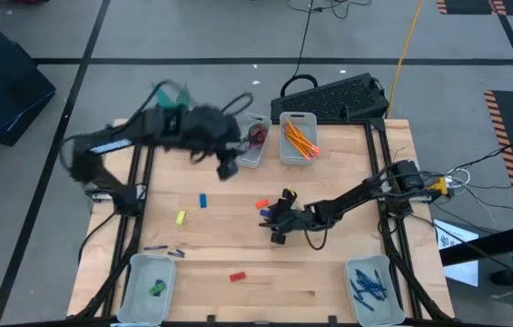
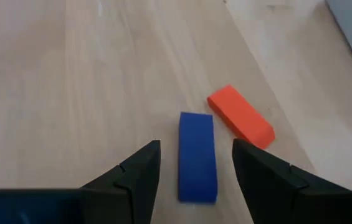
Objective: Sort crayons/erasers/pens/pencils in bins
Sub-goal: Put the dark blue eraser into the bottom left bin
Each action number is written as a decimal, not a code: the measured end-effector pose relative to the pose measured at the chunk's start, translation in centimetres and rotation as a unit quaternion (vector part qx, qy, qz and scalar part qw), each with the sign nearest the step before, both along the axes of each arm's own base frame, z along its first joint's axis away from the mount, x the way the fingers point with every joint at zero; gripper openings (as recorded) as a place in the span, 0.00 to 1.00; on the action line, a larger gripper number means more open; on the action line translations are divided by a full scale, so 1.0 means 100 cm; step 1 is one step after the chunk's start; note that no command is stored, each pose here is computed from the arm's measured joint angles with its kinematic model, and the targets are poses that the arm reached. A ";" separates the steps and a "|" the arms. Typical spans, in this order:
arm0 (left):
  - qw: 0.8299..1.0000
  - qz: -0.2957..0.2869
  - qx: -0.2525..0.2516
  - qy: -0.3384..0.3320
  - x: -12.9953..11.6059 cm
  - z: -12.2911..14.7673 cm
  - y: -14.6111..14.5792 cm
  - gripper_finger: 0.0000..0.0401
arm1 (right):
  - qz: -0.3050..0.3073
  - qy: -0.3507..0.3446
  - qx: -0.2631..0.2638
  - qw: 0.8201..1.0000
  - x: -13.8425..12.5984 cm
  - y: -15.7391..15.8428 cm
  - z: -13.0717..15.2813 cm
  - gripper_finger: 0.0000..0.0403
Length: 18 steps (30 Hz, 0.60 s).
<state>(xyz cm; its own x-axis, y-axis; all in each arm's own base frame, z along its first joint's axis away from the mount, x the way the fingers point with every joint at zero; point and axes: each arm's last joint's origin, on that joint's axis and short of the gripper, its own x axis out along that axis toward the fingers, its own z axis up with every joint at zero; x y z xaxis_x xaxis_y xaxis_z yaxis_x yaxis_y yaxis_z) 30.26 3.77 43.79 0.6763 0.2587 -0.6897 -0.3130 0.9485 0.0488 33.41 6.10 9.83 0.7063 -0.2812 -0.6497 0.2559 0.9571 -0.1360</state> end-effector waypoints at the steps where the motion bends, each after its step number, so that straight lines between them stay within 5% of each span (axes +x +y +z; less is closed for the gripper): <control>1: 1.000 -0.010 0.012 -0.016 -0.003 -0.005 -0.009 0.41 | -0.003 -0.004 0.003 1.000 0.001 0.000 -0.003 0.47; 11: 0.972 -0.130 0.065 -0.183 -0.042 -0.105 -0.075 0.41 | -0.037 -0.068 0.055 0.995 -0.015 -0.004 -0.030 0.37; 18: 0.892 -0.213 0.080 -0.390 -0.057 -0.186 -0.118 0.41 | -0.031 -0.045 0.047 0.997 -0.045 -0.010 -0.048 0.26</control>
<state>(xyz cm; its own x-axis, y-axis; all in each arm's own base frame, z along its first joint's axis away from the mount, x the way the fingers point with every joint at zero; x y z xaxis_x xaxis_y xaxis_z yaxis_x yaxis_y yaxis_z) 24.54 -8.07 25.19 0.9949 -0.0837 0.0558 0.0766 0.9899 0.1192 28.88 5.06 5.03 0.7465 -0.2677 -0.6092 0.3226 0.9463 -0.0205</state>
